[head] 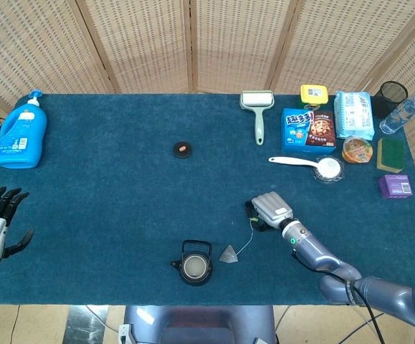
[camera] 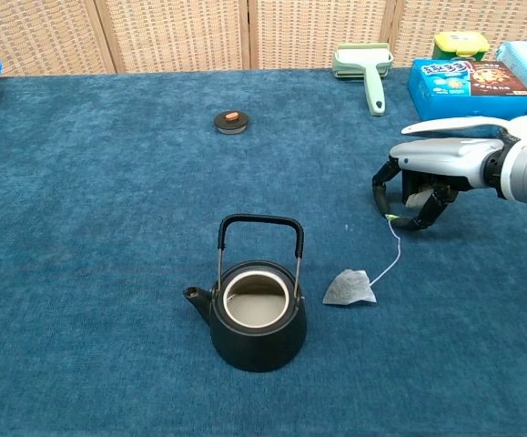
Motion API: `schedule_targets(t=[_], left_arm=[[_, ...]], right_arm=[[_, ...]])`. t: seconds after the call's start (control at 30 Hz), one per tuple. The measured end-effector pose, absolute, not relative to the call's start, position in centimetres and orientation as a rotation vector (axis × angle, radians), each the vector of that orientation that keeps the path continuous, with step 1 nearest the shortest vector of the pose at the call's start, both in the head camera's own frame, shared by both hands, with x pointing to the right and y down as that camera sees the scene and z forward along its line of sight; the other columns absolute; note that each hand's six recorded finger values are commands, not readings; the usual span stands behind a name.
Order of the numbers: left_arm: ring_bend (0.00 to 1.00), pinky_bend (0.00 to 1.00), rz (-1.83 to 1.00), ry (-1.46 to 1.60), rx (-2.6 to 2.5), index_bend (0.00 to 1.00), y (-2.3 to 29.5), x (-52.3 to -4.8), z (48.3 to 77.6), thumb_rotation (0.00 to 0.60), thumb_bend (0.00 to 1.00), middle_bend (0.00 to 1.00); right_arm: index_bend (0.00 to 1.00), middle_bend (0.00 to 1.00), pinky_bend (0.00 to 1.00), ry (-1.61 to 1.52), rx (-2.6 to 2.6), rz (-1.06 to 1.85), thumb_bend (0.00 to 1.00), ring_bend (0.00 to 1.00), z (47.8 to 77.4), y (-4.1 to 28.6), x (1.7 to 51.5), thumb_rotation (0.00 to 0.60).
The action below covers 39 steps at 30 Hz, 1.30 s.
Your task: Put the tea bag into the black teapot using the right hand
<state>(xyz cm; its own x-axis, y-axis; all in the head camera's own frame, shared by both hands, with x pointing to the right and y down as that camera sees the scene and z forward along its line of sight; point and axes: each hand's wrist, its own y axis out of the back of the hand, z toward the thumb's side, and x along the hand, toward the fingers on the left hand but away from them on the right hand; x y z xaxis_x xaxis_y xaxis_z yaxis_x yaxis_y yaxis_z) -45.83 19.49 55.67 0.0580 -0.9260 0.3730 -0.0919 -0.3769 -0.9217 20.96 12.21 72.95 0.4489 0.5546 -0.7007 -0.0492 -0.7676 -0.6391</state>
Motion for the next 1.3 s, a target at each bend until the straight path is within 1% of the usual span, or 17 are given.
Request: schedule_targets(t=[0.5,0.8,1.1,1.3], left_arm=[[0.0,0.14,-1.406,1.044,-1.589,0.14,19.5,-45.7,55.8,0.6,0.35,0.12],[0.0,0.14,-1.404,1.042,-1.593,0.14,19.5,-45.6,55.9,0.6,0.35,0.12],[0.0,0.14,-1.403,1.042,-1.601,0.14,19.6,-45.5,56.0,0.6,0.35,0.12],[0.0,0.14,-1.424,1.025,-1.637,0.14,20.4,-45.2,56.5,0.6,0.35,0.12]], right_arm=[[0.57,1.0,1.0,-0.428,-2.107,1.336,0.55,1.0,72.9,12.1,21.2,0.6],[0.6,1.0,1.0,-0.462,-2.117,1.327,0.57,1.0,72.2,11.8,21.5,0.6],[0.6,1.0,1.0,-0.523,-2.141,1.277,0.58,1.0,70.0,11.4,21.7,0.6],[0.6,1.0,1.0,-0.629,-2.193,1.23,0.58,1.0,66.7,11.0,22.7,0.6]])
